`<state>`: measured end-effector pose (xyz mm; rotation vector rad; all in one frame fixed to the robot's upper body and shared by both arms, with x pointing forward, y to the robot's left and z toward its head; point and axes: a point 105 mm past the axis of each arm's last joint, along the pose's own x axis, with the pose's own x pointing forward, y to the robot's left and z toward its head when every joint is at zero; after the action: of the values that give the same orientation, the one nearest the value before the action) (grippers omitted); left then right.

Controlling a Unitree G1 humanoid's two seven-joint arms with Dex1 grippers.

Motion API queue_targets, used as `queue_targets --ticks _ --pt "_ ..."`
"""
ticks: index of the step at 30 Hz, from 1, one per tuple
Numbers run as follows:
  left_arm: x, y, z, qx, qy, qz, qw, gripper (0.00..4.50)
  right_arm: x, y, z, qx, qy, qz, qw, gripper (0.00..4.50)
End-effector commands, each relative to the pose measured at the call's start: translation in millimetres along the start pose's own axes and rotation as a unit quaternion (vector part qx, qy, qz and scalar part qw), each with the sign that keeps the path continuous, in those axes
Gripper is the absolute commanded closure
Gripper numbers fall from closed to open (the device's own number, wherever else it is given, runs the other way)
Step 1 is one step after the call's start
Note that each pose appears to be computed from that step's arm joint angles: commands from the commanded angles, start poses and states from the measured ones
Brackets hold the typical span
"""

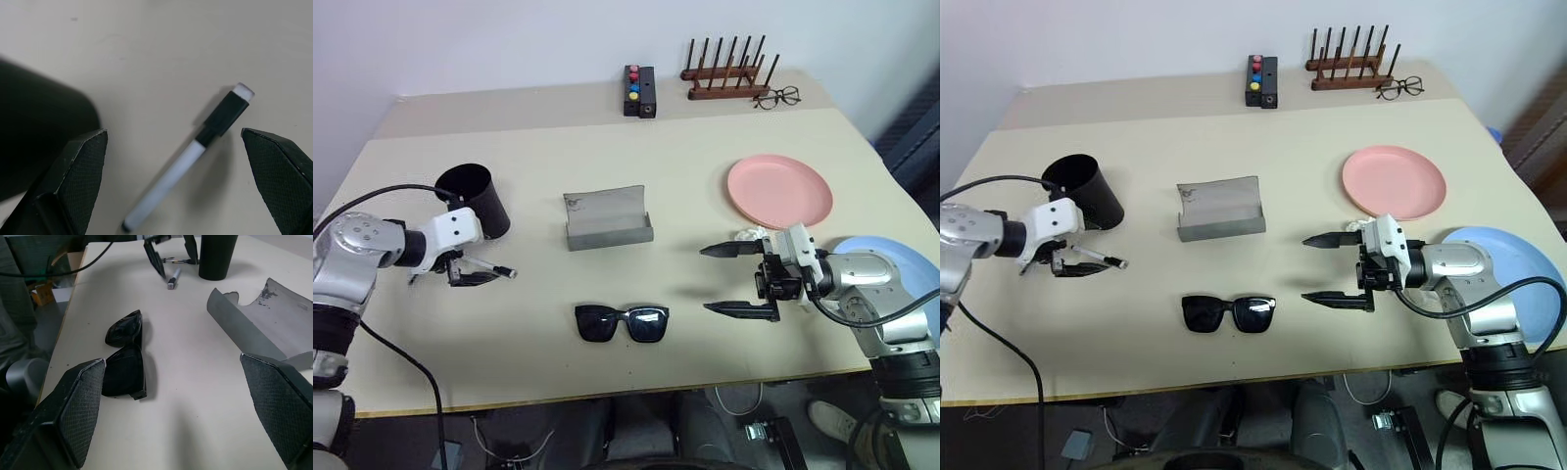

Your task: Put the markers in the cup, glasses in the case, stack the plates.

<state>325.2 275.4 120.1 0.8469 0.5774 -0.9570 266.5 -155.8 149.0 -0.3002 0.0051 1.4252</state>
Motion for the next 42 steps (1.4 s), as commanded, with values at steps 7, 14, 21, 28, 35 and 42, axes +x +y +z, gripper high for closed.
queue_targets --ticks 7,14,21,28,35,42 --pt "-19 -34 2 -0.048 0.035 -0.113 0.992 0.04 -5 -1 15 -0.02 -0.003 -0.012 1.0 0.0" --pt "-31 -48 14 -0.072 0.022 -0.122 0.99 0.04 -2 -5 15 -0.021 -0.005 -0.015 1.0 0.0" --pt "-36 -56 28 -0.085 0.001 -0.095 0.992 0.04 1 -8 15 -0.024 -0.007 -0.013 1.0 0.0" --pt "-47 -32 7 -0.029 0.044 -0.043 0.998 0.04 4 -12 16 -0.028 -0.01 -0.009 1.0 0.0" --pt "-42 -5 -9 0.031 0.09 -0.048 0.994 0.04 6 -12 17 -0.031 -0.012 -0.01 0.999 0.0" --pt "-30 -1 -14 0.073 0.119 -0.106 0.985 0.04 -1 -9 18 -0.032 -0.007 -0.027 0.999 0.0"
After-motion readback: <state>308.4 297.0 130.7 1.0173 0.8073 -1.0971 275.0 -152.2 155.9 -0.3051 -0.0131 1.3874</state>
